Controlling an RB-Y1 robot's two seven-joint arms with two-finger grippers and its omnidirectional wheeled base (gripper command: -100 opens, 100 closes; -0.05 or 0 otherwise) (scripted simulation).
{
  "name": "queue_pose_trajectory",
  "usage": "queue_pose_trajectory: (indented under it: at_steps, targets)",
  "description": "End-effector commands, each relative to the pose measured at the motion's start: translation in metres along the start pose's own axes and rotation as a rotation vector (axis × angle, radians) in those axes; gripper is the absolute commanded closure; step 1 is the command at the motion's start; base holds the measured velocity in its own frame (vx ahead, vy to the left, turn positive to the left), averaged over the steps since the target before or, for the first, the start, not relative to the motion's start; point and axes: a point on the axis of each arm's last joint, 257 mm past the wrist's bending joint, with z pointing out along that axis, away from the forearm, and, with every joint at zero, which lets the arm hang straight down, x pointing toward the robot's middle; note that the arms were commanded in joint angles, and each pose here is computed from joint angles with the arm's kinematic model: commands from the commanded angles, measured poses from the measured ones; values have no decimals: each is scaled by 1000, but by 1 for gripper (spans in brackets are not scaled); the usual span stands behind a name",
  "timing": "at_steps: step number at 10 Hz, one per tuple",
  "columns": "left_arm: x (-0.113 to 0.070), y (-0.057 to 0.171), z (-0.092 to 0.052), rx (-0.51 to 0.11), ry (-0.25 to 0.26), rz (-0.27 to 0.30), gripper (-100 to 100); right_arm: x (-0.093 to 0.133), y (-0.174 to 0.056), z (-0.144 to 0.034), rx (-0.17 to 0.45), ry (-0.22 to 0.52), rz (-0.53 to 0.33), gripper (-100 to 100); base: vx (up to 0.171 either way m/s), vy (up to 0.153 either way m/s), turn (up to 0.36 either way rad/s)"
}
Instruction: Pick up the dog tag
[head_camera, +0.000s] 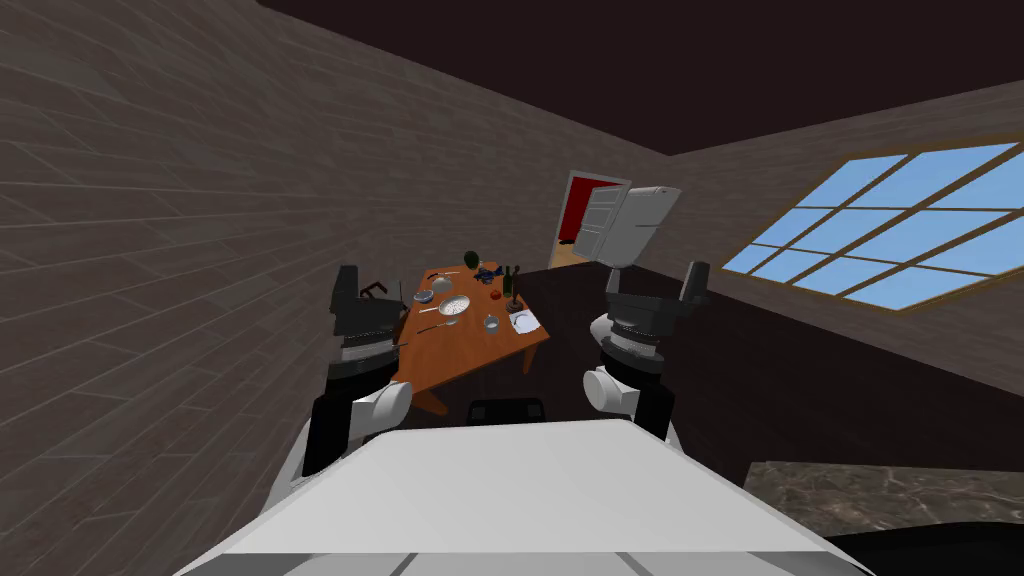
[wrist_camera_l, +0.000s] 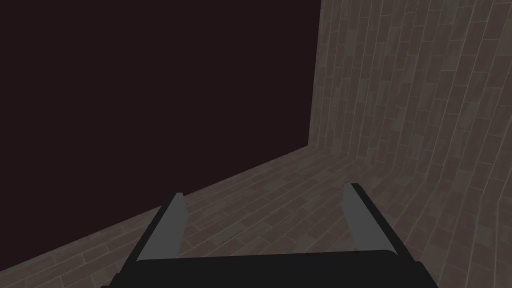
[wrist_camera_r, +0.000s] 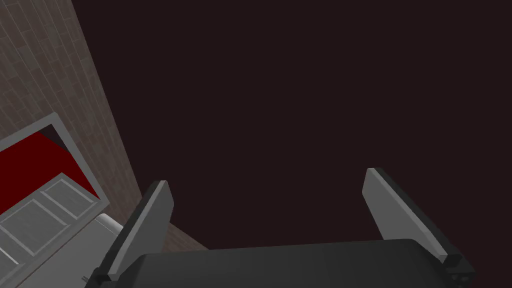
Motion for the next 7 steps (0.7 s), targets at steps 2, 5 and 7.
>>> queue_pose_trajectory:
  at_steps: [2, 5, 7]
  targets:
    - [6, 19, 3, -34, 15, -58, -100, 0, 0, 0, 0, 0, 0, 0, -47, -22, -161]
    - [11, 44, 7, -78, 23, -128, -100, 0, 0, 0, 0, 0, 0, 0, -36, -19, -164]
    - [14, 67, 11, -119, 23, -183, -100, 0, 0, 0, 0, 0, 0, 0, -16, -17, -192]
